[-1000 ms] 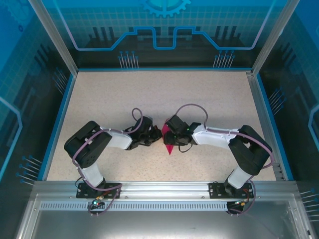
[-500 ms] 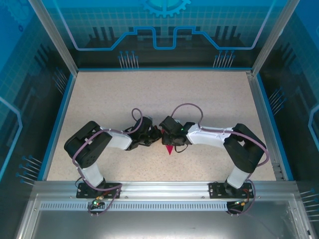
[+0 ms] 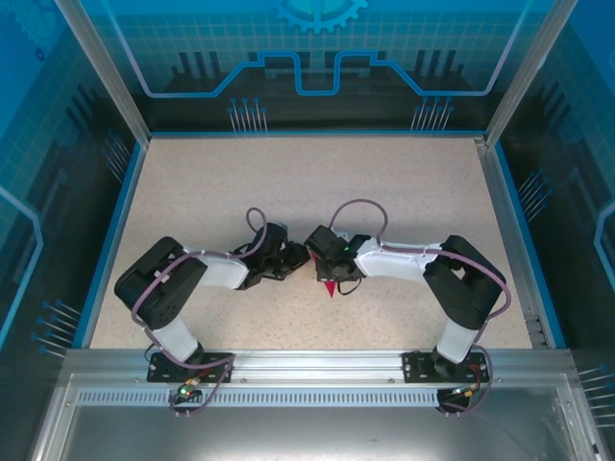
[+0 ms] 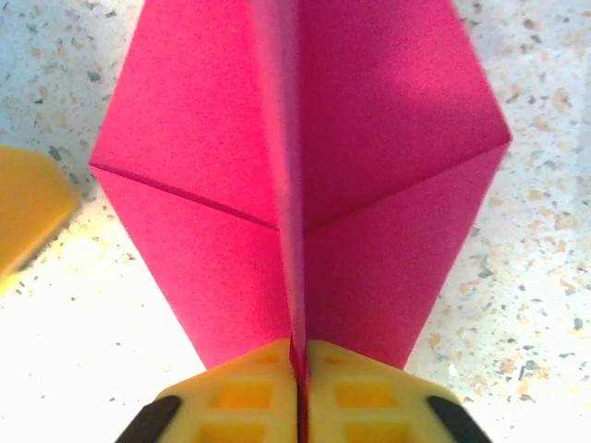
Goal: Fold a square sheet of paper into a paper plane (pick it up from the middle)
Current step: Move the paper plane to the center of the table.
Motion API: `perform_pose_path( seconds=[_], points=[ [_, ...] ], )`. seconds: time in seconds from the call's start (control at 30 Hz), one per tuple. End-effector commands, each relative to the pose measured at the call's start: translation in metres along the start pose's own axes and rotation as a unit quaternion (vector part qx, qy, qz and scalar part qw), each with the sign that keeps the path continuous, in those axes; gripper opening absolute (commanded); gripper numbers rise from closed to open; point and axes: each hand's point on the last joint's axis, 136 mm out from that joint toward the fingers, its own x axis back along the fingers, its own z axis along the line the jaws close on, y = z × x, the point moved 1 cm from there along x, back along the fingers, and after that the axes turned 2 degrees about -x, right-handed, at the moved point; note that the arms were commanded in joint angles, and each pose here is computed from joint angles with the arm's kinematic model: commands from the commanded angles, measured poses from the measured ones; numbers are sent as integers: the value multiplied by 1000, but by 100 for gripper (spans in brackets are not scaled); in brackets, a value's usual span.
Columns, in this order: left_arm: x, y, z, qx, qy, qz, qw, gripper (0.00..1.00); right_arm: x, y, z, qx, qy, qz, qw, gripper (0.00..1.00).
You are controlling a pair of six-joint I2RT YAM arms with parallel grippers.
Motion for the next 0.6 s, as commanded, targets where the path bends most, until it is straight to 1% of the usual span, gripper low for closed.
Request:
perform_pose_path(
  seconds=[0.0,0.1,0.17,0.27,0.37,0.47,0.57],
  points=[
    [21,11,2,-6,5,-14,1000,30,6,1,1,13,-18,-9,1000,2],
    [41,23,8,-8,22,-37,999,39,14,9,-6,31,-34,-28,999,0],
    [56,29,16,-8,48,-52,997,46,16,13,-9,50,-41,-32,997,0],
    [79,37,31,-16,100,-79,992,58,14,15,-8,82,-48,-26,995,0],
    [102,43,44,-27,156,-110,981,73,4,14,-6,97,-47,-10,994,0],
    [119,47,52,-35,188,-128,973,80,-5,15,-3,103,-42,0,994,1],
    [126,48,53,-40,197,-137,970,85,-12,16,-2,107,-45,7,993,3]
  ],
)
